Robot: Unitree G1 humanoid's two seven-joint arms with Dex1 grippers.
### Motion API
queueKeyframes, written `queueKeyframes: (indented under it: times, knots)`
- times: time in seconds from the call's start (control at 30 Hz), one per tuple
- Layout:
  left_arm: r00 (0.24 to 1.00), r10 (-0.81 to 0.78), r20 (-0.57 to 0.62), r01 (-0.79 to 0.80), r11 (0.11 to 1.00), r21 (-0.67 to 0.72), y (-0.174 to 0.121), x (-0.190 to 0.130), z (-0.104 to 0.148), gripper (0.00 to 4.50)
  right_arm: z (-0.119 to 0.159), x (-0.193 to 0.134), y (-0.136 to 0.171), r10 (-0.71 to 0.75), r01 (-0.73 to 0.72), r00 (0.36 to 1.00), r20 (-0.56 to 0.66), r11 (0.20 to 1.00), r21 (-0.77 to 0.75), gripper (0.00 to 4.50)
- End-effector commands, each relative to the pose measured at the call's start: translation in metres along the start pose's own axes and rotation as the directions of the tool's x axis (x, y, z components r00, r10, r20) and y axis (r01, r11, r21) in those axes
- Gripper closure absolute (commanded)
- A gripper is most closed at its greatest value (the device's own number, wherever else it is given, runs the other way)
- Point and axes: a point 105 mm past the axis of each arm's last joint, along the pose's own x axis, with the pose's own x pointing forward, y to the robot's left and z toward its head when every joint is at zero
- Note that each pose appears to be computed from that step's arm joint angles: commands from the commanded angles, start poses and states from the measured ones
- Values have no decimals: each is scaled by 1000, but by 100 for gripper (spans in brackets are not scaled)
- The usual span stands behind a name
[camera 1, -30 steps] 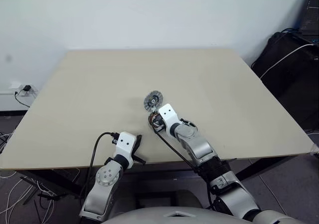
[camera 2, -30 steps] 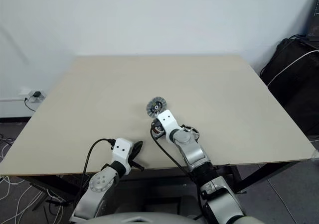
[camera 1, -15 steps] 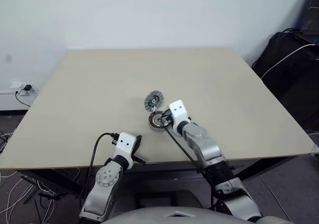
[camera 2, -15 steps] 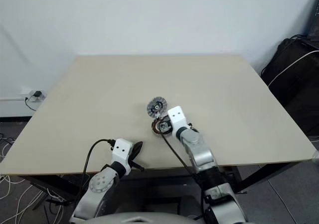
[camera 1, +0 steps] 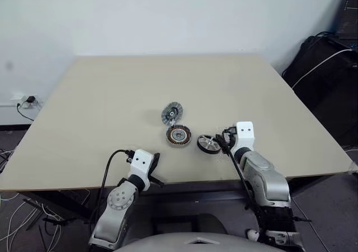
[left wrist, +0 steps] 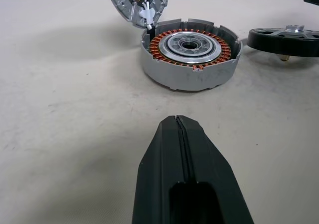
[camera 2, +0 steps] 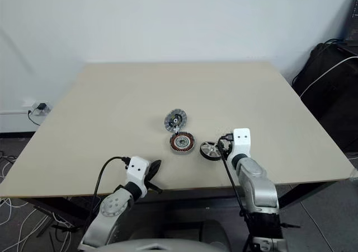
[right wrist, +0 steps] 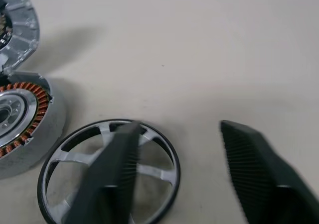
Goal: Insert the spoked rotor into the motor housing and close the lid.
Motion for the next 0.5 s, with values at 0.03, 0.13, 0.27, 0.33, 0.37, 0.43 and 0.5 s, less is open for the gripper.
queueKeyframes:
  times: [0.03,0.13,0.27,0.33,0.37,0.43,0.5]
  knots:
    - [1000,-14,28,14,1000,3,-1,2,8,450,11,-5,-1,-5,4,1000,18,995,99,95]
    - [1000,-13,25,13,1000,2,-1,1,7,450,7,-5,-5,-14,17,1000,-15,978,208,95]
    - [1000,-9,22,9,1000,-1,0,0,7,450,6,-5,-9,-12,27,999,-44,930,366,95]
    - [1000,-7,21,7,1000,-2,0,0,6,450,8,-4,-9,6,15,999,-48,905,426,95]
    - [1000,-6,20,6,1000,-3,0,0,6,450,9,-4,-8,20,6,998,-52,890,456,95]
    - [1000,-4,20,4,1000,-4,0,0,6,450,8,-4,-4,57,-15,996,-66,855,518,95]
    - [1000,-3,21,3,1000,-5,0,0,6,450,6,-4,2,108,-40,991,-78,803,594,95]
